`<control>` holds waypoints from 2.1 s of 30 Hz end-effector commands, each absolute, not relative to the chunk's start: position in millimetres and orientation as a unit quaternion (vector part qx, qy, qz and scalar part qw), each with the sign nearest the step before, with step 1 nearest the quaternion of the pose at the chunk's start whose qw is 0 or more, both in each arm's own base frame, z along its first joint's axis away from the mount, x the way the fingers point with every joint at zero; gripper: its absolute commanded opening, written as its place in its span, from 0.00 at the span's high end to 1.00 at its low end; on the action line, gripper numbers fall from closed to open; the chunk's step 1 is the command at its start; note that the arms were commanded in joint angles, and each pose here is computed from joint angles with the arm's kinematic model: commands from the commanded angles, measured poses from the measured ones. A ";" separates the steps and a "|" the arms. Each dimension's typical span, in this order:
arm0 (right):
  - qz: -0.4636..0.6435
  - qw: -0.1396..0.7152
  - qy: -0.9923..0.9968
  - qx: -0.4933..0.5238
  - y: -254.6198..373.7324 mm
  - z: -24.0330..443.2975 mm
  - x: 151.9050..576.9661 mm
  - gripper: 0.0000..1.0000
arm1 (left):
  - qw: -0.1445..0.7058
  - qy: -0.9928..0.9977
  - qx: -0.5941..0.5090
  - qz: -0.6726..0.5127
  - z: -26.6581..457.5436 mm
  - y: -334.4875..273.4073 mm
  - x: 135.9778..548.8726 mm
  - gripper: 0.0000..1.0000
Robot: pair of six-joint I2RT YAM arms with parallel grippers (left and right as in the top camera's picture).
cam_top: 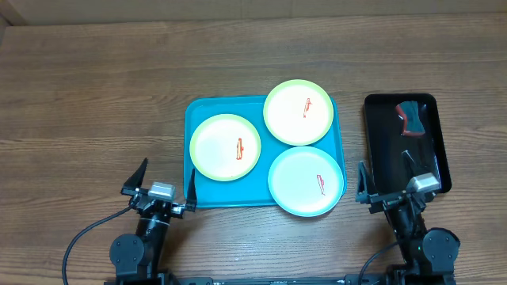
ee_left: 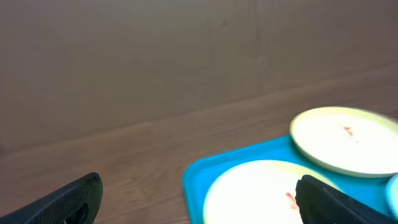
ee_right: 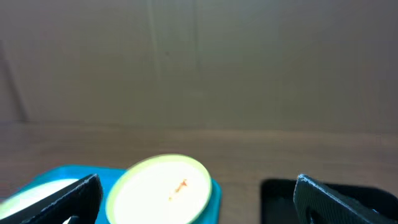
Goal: Clean dirty plates on tray and stack at the side
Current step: 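Move left gripper to the rim of the left cream plate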
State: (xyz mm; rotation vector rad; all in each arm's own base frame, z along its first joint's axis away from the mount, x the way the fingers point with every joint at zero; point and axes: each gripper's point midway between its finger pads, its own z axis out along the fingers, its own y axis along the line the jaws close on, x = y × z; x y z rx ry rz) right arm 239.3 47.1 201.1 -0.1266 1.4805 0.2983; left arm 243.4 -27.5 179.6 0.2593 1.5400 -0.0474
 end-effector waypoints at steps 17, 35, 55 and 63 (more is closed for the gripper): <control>0.112 0.634 0.765 0.003 28.4 347.2 280.9 0.00 | 0.473 0.873 0.069 -0.093 288.2 -39.4 337.1 0.00; 0.148 0.305 0.939 0.059 24.2 253.1 364.4 0.01 | 0.111 0.983 0.075 -0.123 120.5 -97.9 372.2 0.18; 0.115 0.257 0.957 0.077 12.8 224.9 361.6 0.07 | -0.036 0.995 -0.092 0.023 26.9 -51.2 351.6 0.55; 0.115 0.250 0.958 0.077 13.0 220.8 362.0 0.07 | -0.011 0.999 0.030 0.015 41.3 -53.9 369.6 0.36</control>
